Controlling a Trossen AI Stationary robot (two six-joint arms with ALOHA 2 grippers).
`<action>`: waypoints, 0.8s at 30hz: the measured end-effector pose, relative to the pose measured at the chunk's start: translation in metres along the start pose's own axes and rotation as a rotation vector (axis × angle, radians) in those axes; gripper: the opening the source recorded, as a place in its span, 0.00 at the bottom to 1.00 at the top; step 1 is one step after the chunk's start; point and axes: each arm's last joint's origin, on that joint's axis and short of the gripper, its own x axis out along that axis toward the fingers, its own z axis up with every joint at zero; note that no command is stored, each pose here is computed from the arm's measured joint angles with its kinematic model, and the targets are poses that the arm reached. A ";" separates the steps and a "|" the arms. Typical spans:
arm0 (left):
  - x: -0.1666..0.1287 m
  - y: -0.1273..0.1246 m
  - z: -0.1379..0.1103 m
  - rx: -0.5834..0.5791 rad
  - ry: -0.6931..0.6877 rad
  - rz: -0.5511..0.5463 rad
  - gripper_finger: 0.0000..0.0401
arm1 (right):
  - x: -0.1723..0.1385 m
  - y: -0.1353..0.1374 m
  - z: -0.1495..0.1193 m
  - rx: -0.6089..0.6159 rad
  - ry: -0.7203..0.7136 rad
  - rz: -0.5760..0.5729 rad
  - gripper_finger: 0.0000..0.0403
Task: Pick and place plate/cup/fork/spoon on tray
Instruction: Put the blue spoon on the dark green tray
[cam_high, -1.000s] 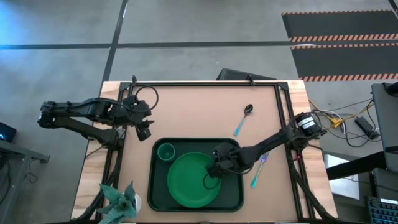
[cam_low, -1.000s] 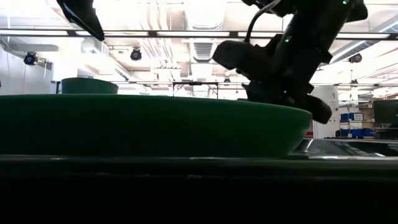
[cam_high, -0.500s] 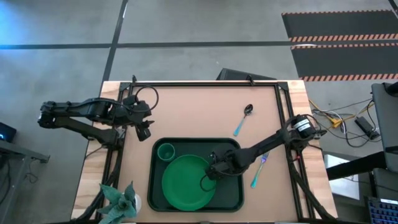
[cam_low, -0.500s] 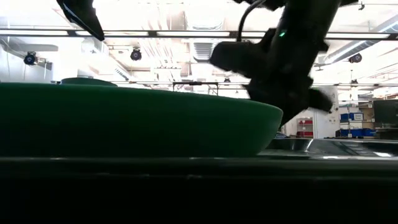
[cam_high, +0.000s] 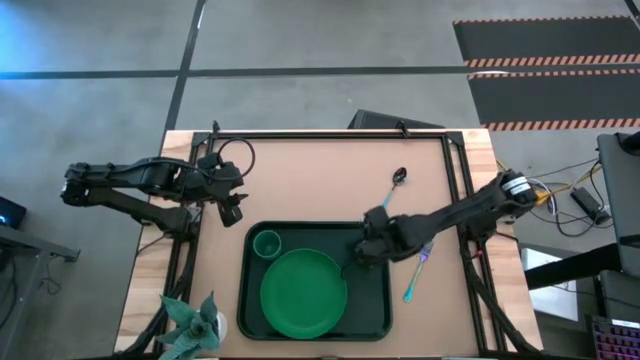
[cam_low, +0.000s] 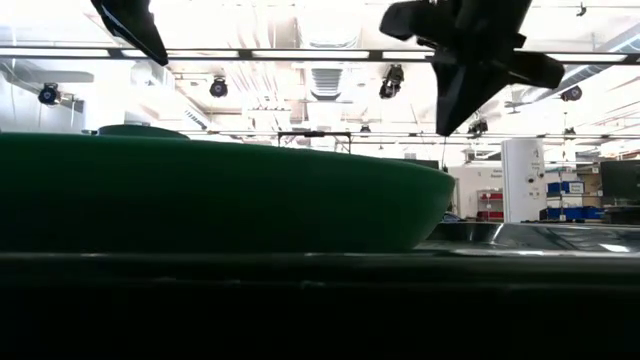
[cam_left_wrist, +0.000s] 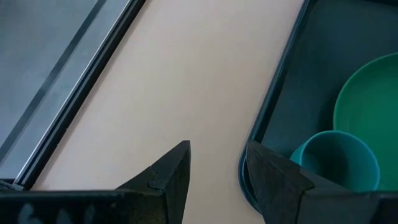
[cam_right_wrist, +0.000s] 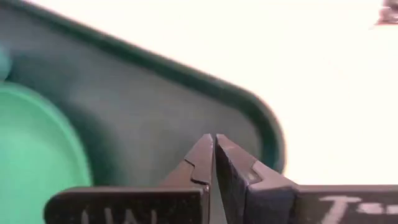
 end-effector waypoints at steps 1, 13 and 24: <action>0.000 0.000 0.000 0.000 0.000 0.000 0.35 | 0.000 -0.003 0.005 0.011 -0.001 -0.008 0.02; 0.000 0.000 0.000 0.000 0.000 0.000 0.35 | 0.024 -0.033 0.059 0.136 0.061 -0.200 0.24; 0.000 0.000 0.000 0.000 0.001 -0.002 0.35 | 0.048 -0.064 0.090 0.365 0.159 -0.348 0.43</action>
